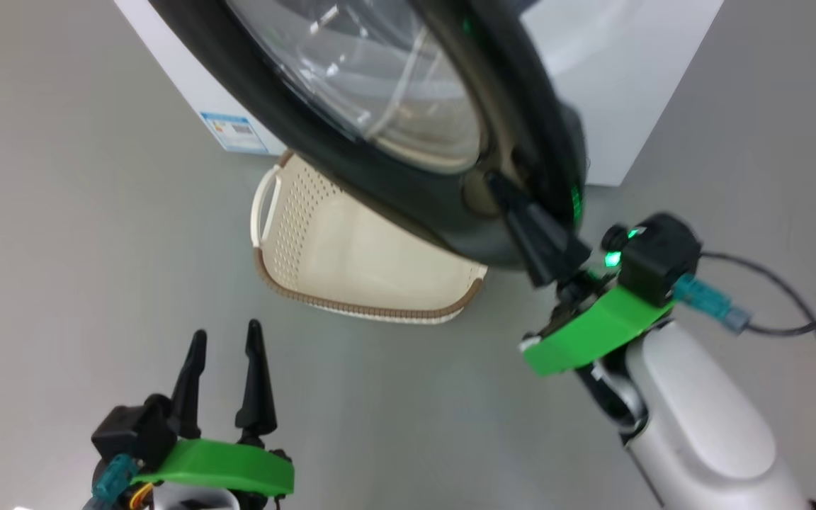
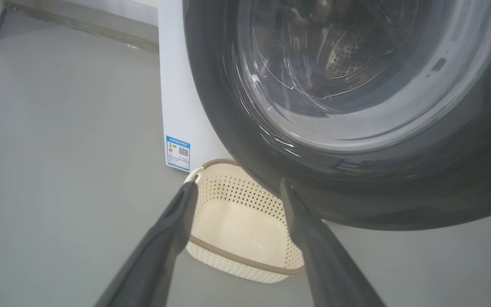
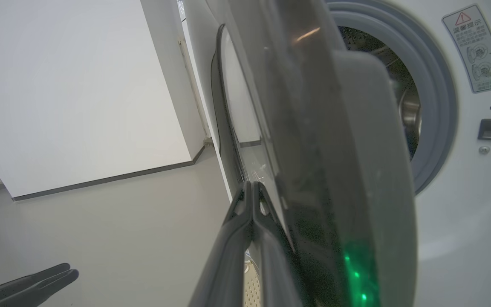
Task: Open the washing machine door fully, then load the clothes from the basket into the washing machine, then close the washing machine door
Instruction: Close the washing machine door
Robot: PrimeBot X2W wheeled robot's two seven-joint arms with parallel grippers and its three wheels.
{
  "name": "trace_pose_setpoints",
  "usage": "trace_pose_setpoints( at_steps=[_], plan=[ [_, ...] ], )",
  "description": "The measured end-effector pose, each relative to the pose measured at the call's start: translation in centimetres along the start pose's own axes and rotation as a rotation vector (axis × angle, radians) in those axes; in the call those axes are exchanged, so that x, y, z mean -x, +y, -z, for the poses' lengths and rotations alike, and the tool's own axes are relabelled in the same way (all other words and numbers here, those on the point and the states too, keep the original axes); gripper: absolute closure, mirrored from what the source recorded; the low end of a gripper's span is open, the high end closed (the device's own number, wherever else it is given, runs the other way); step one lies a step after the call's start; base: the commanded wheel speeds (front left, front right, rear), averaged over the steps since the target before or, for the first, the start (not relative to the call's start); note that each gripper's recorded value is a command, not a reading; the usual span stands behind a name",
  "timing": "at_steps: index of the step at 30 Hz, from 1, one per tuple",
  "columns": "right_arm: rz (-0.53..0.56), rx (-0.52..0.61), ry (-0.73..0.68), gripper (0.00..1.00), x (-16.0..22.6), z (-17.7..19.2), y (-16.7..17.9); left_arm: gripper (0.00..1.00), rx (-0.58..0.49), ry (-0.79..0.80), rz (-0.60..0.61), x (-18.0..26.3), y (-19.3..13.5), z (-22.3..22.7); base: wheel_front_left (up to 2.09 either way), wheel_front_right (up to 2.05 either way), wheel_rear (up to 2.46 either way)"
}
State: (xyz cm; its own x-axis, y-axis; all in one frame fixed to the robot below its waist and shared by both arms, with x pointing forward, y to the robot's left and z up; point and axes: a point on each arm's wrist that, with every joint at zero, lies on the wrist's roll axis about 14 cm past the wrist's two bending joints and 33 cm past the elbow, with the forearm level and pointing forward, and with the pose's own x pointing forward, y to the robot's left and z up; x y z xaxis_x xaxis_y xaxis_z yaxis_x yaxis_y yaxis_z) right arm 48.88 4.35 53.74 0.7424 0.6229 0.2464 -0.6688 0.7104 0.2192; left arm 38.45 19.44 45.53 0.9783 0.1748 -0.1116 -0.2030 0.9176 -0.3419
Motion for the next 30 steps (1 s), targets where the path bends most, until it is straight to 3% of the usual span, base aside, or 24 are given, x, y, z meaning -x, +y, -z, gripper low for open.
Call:
trace_pose_setpoints(
  at_steps=[11,30],
  plan=[
    [0.003,0.067,-0.094,1.00,-3.8,-1.9,-4.5,0.00,0.002,0.031,0.016,-2.6,-1.0,1.6,0.00,0.00,0.00],
    [0.048,0.197,-0.126,1.00,-8.3,-1.5,-13.0,0.00,-0.008,0.135,0.050,-4.7,-2.1,6.1,0.00,0.00,0.00]
  ],
)
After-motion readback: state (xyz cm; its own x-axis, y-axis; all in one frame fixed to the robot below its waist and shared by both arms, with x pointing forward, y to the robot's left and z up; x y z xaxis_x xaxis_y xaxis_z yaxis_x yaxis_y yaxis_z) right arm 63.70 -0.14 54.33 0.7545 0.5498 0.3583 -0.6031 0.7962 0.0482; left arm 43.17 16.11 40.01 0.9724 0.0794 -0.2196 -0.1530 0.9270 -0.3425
